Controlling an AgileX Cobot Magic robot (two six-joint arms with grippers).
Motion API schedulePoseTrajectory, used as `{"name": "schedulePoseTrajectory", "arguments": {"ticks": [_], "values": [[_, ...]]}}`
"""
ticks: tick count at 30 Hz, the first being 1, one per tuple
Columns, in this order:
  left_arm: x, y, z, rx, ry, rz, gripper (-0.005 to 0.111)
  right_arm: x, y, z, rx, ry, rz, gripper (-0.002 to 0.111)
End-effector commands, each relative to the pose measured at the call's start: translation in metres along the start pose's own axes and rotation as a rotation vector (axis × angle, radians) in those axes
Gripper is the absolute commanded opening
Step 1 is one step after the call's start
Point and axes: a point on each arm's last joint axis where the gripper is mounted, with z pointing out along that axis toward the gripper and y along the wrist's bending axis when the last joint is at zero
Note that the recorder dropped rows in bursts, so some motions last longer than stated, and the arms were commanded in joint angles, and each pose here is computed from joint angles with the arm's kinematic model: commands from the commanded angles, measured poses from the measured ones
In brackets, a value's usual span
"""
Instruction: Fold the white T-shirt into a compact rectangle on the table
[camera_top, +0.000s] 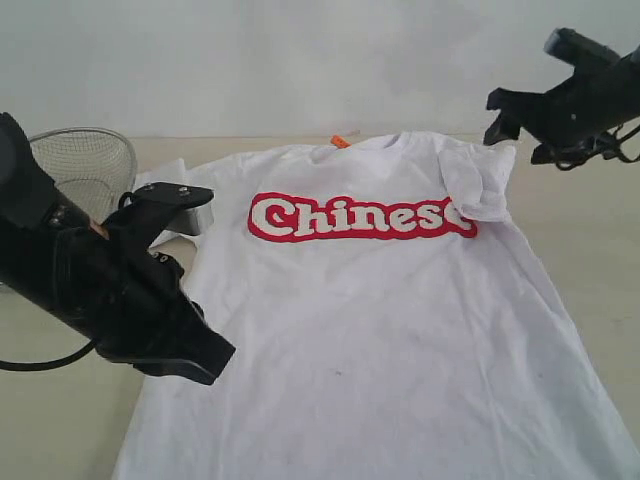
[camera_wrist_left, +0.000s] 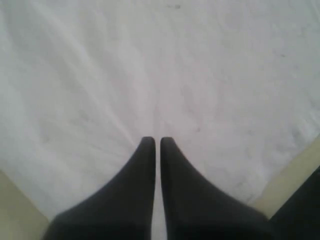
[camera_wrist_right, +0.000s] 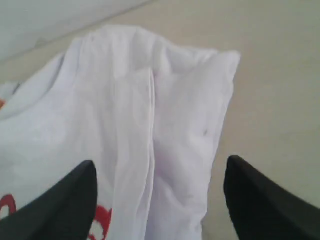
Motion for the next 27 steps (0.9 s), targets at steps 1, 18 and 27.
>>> {"name": "schedulePoseTrajectory", "arguments": {"ticks": [1, 18, 27], "values": [[-0.001, -0.001, -0.001, 0.001, -0.006, 0.011, 0.005, -0.021, 0.003, -0.007, 0.001, -0.083, -0.012, 0.047], [-0.001, -0.002, -0.001, 0.005, 0.002, 0.005, 0.005, 0.006, -0.027, 0.063, 0.041, 0.003, 0.123, 0.000], [0.000, -0.002, -0.001, 0.010, 0.013, 0.001, 0.005, 0.016, -0.040, 0.079, 0.087, 0.008, 0.096, 0.000]]}}
